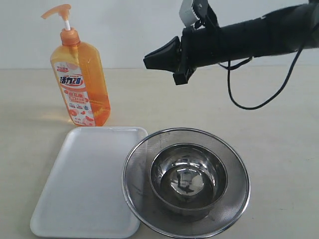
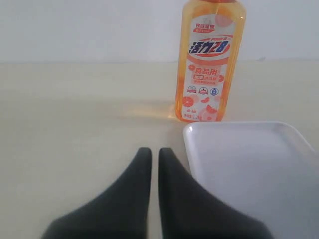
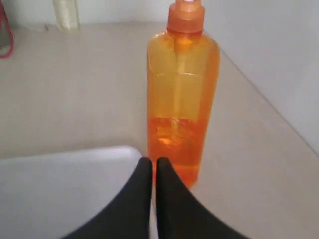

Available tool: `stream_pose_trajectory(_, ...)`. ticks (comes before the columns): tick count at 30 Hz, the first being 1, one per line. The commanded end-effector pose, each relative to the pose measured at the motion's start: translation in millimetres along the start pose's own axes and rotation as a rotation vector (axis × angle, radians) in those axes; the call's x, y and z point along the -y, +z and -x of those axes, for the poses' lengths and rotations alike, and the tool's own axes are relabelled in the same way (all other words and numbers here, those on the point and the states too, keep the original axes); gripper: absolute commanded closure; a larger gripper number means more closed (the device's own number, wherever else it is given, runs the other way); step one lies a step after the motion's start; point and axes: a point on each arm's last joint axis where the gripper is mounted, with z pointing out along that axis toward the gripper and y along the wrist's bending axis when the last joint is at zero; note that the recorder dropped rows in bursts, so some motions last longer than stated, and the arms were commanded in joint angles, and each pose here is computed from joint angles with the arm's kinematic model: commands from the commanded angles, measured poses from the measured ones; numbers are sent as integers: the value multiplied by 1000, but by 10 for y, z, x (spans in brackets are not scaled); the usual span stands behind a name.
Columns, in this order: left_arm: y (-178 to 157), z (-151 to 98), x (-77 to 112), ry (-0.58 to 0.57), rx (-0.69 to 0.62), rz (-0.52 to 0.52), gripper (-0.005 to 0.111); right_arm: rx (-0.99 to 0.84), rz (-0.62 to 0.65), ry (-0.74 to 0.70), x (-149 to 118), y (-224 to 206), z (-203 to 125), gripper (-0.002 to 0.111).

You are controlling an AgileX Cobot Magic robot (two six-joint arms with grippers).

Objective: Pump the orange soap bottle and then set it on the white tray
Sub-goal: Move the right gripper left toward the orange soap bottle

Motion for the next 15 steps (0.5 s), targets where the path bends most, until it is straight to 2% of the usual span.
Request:
stream_pose_trajectory(1,2,0,1,-19,11,0,102,190,59,95,63,133,-182,108)
stream_pose_trajectory(6,2,0,1,-19,11,0,102,186,92,138,183,305,-489,108)
stream_pose_trajectory(12,2,0,1,-19,11,0,102,190,115,136,187,458,-442,108)
stream_pose_trajectory(15,2,0,1,-19,11,0,102,136,52,120,191,608,-394,108)
